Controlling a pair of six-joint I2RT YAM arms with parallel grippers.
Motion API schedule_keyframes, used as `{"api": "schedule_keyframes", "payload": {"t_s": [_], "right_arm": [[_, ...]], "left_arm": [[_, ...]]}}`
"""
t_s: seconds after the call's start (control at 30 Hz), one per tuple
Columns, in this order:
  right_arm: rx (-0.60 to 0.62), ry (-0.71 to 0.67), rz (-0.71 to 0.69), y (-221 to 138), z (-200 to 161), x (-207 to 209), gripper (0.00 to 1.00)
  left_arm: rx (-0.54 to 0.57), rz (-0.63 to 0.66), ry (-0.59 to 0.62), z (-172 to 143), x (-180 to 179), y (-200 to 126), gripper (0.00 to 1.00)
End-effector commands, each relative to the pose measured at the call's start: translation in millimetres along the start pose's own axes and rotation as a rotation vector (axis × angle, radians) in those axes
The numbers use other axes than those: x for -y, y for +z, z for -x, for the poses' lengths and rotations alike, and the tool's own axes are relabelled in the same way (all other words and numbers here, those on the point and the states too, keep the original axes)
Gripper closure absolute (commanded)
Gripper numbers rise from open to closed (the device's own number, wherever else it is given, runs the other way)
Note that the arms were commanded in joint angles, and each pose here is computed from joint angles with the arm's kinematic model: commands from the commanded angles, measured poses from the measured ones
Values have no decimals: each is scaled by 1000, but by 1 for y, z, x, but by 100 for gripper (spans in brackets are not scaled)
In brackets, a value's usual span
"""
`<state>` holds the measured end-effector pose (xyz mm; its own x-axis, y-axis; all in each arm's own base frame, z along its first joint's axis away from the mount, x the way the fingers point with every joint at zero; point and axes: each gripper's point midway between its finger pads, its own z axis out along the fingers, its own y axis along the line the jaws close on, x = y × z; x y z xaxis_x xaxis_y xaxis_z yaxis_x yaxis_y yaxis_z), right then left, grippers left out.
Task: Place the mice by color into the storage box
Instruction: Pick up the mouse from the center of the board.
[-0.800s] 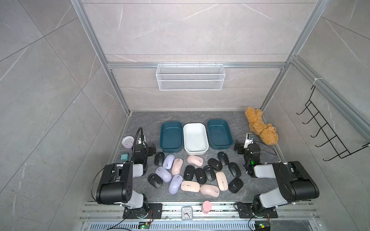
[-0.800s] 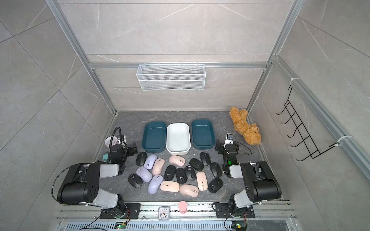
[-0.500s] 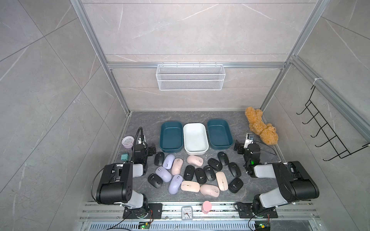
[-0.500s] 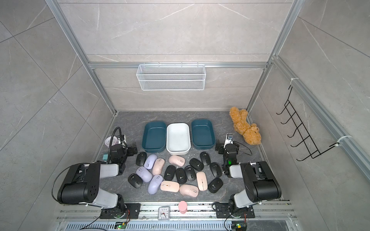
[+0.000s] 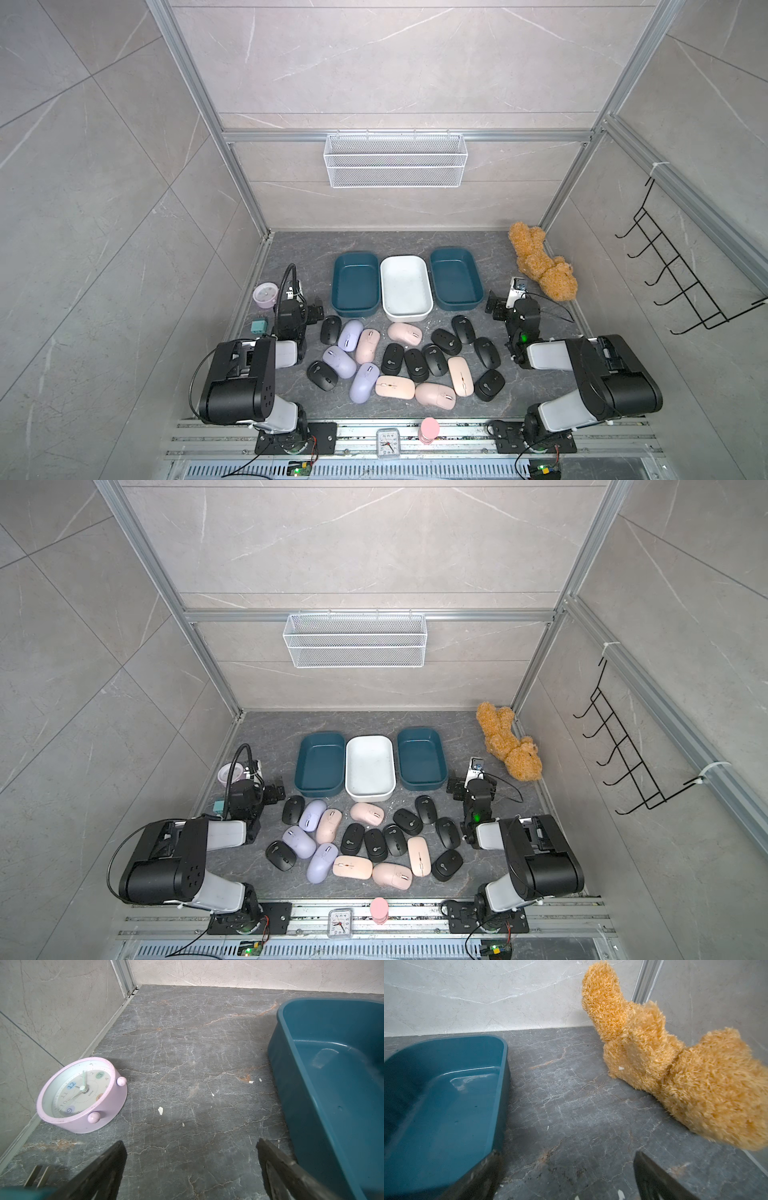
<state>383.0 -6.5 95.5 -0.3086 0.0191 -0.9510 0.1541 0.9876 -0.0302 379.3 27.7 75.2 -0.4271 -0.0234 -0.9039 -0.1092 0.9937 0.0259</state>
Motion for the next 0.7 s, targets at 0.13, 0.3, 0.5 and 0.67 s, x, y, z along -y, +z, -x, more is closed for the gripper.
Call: {"api": "schedule_keyframes", "payload": {"t_s": [0.13,0.3,0.5,0.67], "right_arm": [[21,14,-10,1,4,1,0],[21,14,-9,1,4,0,0],[17,14,-8,1,4,0,0],[20,14,-8,1,4,0,2]], "left_arm": [[46,9,-16,12,-1,0,0],[45,9,-16,12,-2,1,0],[44,7,-17,12,-1,1,0],[48,14,-16,12,-2,0,10]]}}
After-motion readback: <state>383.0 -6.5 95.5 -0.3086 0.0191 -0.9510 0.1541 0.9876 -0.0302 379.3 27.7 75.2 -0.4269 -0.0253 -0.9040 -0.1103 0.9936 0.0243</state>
